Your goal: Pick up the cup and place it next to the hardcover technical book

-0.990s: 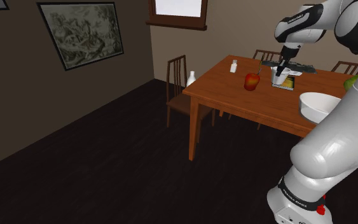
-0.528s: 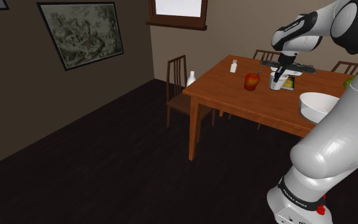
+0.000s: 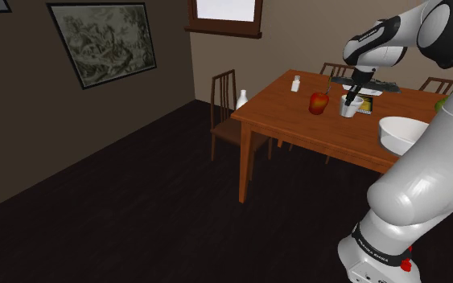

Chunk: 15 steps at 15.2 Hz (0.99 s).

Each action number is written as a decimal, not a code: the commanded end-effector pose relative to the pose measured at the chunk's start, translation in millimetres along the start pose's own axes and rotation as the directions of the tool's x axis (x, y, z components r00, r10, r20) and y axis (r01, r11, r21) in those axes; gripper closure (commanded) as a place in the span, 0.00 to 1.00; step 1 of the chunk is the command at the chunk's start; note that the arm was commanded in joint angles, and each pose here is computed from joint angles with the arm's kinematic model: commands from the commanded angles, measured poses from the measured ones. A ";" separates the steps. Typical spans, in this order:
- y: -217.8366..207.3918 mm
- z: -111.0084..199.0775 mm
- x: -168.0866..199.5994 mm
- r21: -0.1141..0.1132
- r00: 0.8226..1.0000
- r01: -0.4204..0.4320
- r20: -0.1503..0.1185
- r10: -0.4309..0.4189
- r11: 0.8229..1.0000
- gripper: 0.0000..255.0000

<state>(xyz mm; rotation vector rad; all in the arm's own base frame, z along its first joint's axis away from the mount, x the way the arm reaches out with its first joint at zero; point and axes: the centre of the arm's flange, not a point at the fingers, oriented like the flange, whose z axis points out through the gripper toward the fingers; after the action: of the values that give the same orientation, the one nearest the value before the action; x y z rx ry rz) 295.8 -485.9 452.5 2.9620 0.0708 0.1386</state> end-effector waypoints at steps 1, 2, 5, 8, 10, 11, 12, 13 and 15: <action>0.0 -0.1 0.0 0.000 1.000 0.000 0.000 0.000 1.000 0.00; 0.0 -0.1 0.0 0.000 1.000 0.000 0.000 0.000 1.000 0.00; 0.1 -0.1 0.0 0.000 1.000 0.000 0.000 0.000 1.000 0.00; 0.0 -39.7 0.0 0.000 1.000 0.000 0.000 0.000 1.000 0.00; 0.0 -50.1 0.0 0.000 1.000 0.000 0.000 0.000 1.000 0.00; 0.0 -50.1 -0.1 0.000 1.000 0.000 0.000 0.000 1.000 0.00; 0.0 -50.1 0.0 0.000 1.000 0.000 0.000 0.000 1.000 0.00; 0.0 -50.1 0.0 0.000 1.000 0.000 0.000 0.000 1.000 0.00; 0.0 -50.1 0.0 0.000 1.000 0.000 0.000 0.000 1.000 0.00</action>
<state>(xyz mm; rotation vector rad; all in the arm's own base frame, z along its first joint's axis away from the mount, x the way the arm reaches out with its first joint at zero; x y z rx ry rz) 291.0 -477.3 501.4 2.9617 0.0707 0.1390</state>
